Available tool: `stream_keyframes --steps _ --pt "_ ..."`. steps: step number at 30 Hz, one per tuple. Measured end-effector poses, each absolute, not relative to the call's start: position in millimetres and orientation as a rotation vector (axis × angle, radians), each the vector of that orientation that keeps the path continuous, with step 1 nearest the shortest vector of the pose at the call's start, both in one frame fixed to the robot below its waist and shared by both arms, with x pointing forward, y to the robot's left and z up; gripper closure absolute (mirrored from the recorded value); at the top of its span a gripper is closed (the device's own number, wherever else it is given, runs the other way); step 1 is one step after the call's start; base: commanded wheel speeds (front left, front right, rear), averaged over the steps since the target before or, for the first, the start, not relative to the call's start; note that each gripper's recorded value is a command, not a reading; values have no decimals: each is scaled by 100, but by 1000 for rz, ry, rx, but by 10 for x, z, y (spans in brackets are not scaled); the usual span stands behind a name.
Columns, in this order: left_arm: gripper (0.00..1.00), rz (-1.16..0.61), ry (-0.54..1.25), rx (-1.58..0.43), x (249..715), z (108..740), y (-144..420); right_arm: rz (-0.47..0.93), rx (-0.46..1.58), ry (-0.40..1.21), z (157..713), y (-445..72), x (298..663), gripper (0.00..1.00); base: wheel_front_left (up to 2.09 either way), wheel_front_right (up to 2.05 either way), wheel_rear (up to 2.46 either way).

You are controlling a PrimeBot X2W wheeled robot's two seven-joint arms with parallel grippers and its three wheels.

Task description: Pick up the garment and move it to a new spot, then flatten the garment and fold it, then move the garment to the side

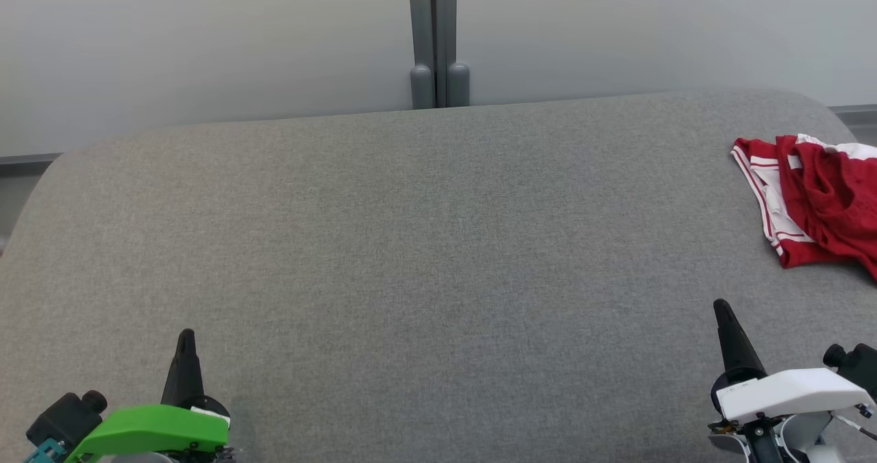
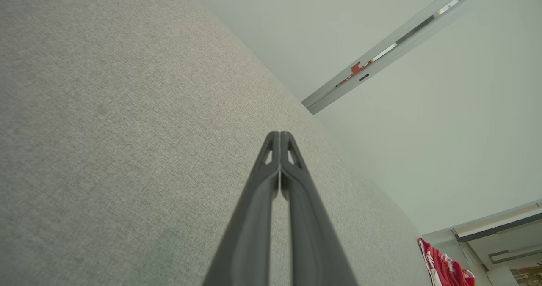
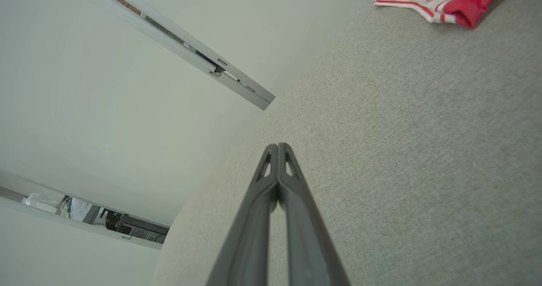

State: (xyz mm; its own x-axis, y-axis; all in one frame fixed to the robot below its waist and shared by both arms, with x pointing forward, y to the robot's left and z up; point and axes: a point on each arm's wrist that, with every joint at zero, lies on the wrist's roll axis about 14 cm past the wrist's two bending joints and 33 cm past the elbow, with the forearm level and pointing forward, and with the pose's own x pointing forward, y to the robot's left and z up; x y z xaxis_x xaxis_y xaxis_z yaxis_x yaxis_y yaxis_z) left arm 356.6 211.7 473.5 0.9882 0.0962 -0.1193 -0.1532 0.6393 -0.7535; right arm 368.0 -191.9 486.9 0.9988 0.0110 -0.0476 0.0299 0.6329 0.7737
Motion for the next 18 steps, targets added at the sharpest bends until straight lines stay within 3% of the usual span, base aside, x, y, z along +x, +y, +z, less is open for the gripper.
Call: stream_keyframes --steps 18 --pt "100 120 60 -1075 3656 4799 2086 -25 1083 47 4906 -1952 3743 100 0 0 0"
